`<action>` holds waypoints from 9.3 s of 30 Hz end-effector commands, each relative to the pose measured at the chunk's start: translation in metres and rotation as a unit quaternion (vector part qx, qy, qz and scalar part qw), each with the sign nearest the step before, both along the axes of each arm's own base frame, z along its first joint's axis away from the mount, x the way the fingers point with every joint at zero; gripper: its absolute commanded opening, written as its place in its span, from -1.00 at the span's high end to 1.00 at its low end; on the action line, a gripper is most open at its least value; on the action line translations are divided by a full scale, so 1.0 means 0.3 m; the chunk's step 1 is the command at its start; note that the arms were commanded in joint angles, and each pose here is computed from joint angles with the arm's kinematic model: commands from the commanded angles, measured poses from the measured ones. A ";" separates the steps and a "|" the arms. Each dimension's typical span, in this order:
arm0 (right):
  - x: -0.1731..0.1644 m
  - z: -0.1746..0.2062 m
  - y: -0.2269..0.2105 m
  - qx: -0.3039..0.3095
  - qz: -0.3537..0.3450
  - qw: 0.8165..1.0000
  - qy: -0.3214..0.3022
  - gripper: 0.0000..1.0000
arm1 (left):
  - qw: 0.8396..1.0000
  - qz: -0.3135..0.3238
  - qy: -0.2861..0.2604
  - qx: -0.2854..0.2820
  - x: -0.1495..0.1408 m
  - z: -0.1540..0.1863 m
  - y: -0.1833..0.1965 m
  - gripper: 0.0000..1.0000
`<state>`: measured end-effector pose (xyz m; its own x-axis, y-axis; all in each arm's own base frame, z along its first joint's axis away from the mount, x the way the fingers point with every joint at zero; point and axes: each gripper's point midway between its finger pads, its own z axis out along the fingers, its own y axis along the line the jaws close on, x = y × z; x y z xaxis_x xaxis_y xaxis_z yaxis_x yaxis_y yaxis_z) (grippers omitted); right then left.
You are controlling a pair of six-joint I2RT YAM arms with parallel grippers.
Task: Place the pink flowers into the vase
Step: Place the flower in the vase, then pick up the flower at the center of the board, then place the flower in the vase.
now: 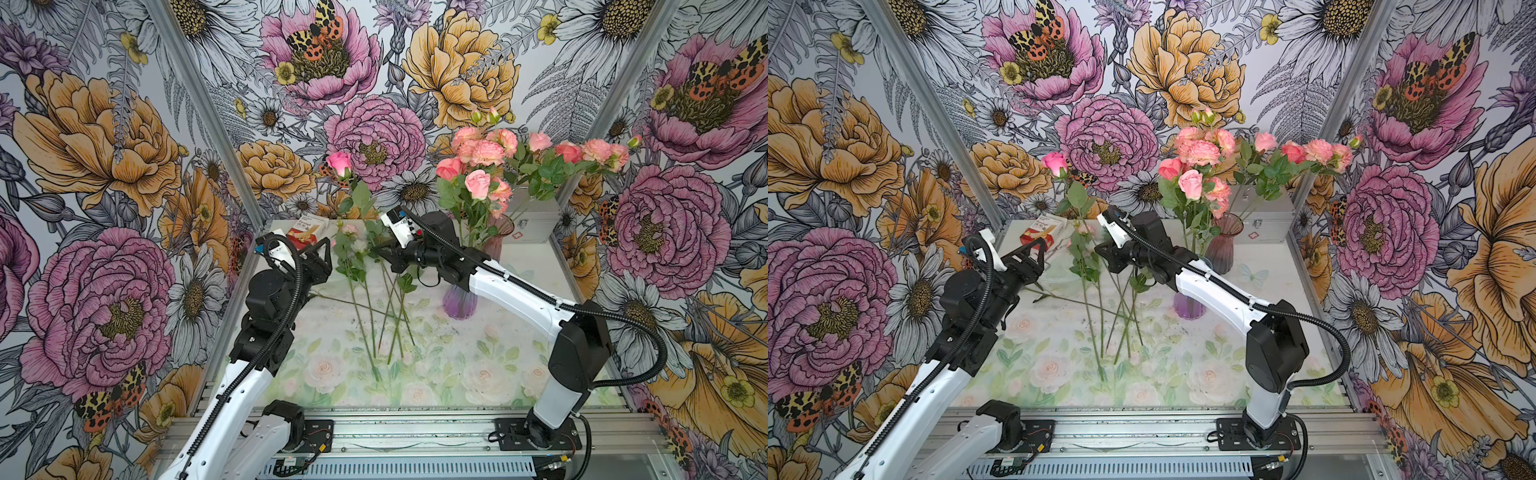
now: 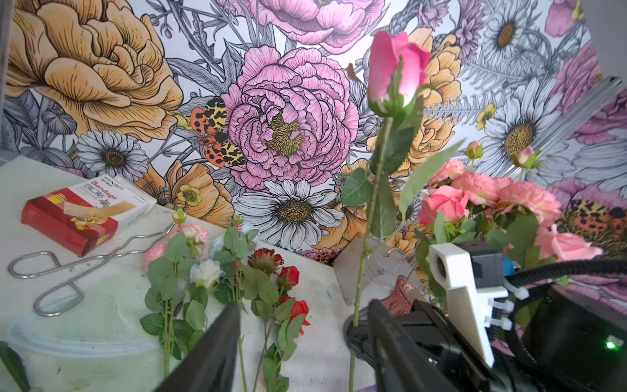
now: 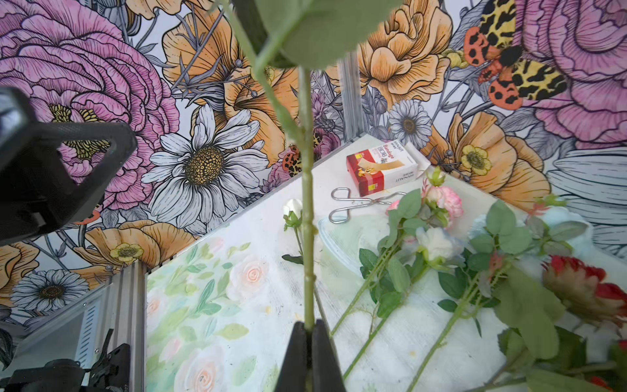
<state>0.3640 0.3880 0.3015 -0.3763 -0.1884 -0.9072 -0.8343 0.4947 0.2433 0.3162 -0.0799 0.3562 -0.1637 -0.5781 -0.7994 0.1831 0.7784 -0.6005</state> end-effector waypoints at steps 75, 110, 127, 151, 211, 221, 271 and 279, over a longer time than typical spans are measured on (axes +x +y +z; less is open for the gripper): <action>0.643 0.118 -1.235 0.038 -0.469 0.857 -0.213 1.00 | 0.977 -0.167 0.097 0.093 0.096 -0.227 -0.336 -0.97; 0.439 0.170 -1.306 0.021 -0.517 0.831 -0.204 -0.66 | 0.982 -0.114 0.129 0.078 0.051 -0.203 -0.210 -0.97; -0.013 0.612 -1.085 0.087 -0.443 0.846 -0.283 -0.99 | 0.941 -0.041 0.335 0.015 0.092 -0.474 0.000 -0.97; -0.015 0.363 -0.060 0.022 -0.096 0.978 -0.183 -0.99 | 0.840 -0.035 0.541 0.035 0.102 -0.956 -0.019 -0.79; 0.003 0.173 -0.180 0.027 -0.128 0.985 -0.114 -0.99 | 0.855 -0.028 0.489 0.170 0.191 -0.866 -0.109 1.00; -0.059 0.148 -0.150 0.023 -0.083 0.992 -0.097 -0.99 | 0.929 0.076 0.316 0.178 0.189 -0.452 0.040 1.00; -0.198 0.024 0.265 0.047 0.104 0.993 -0.007 0.20 | 0.992 0.030 0.119 0.016 0.048 -0.088 -0.083 1.00; -0.173 0.030 0.286 0.051 0.103 0.993 -0.008 0.43 | 0.993 0.026 0.117 0.011 0.039 -0.090 -0.090 1.00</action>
